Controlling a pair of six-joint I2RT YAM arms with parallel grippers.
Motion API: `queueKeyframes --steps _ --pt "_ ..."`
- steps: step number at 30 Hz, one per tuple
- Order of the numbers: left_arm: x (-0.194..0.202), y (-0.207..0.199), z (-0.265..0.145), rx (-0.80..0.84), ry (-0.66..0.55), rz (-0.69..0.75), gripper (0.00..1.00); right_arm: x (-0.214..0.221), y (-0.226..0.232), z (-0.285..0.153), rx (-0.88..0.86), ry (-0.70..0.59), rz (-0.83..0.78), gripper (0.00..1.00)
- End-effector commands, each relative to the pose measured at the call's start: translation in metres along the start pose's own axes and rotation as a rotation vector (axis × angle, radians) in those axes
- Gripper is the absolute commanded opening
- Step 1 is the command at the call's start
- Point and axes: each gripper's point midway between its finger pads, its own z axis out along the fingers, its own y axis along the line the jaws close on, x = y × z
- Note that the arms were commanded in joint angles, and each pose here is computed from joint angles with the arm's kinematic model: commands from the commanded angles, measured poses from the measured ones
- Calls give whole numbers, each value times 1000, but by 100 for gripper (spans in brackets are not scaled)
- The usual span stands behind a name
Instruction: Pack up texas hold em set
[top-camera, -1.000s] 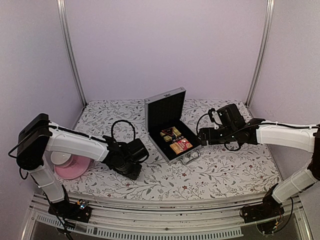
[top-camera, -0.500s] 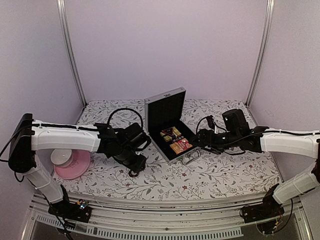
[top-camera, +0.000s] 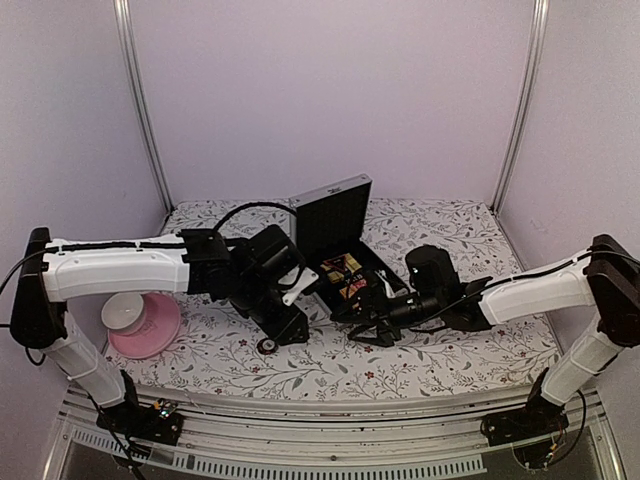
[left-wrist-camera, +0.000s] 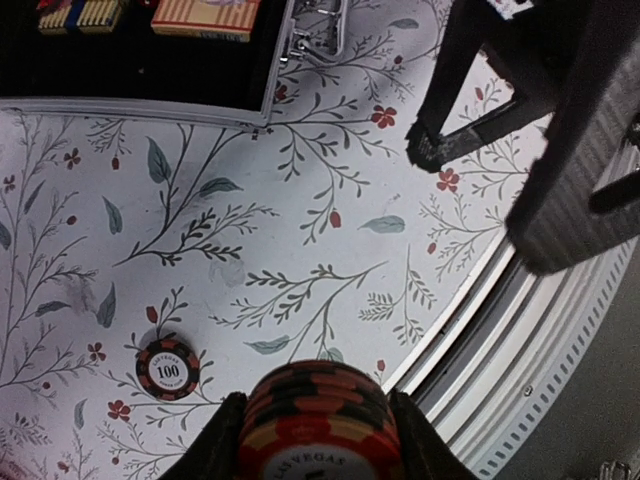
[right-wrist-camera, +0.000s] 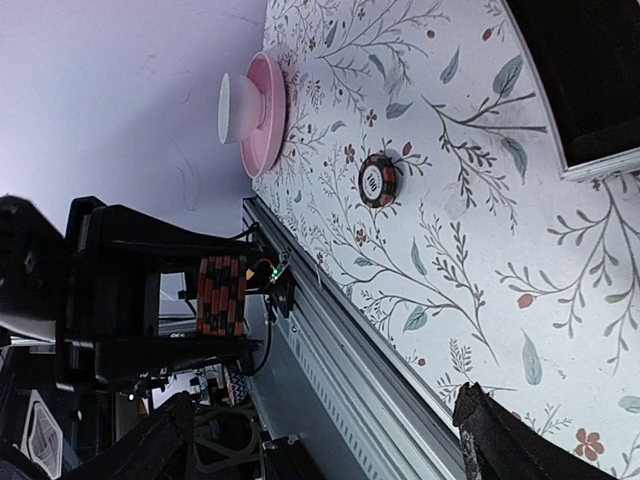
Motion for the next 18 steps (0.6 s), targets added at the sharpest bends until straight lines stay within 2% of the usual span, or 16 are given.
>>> queueKeyframes --steps 1,18 --pt "1 -21 0 52 25 81 17 4 36 14 -145 61 -2 88" --pt "-7 -37 -5 83 -16 142 15 28 54 48 -257 226 6 72"
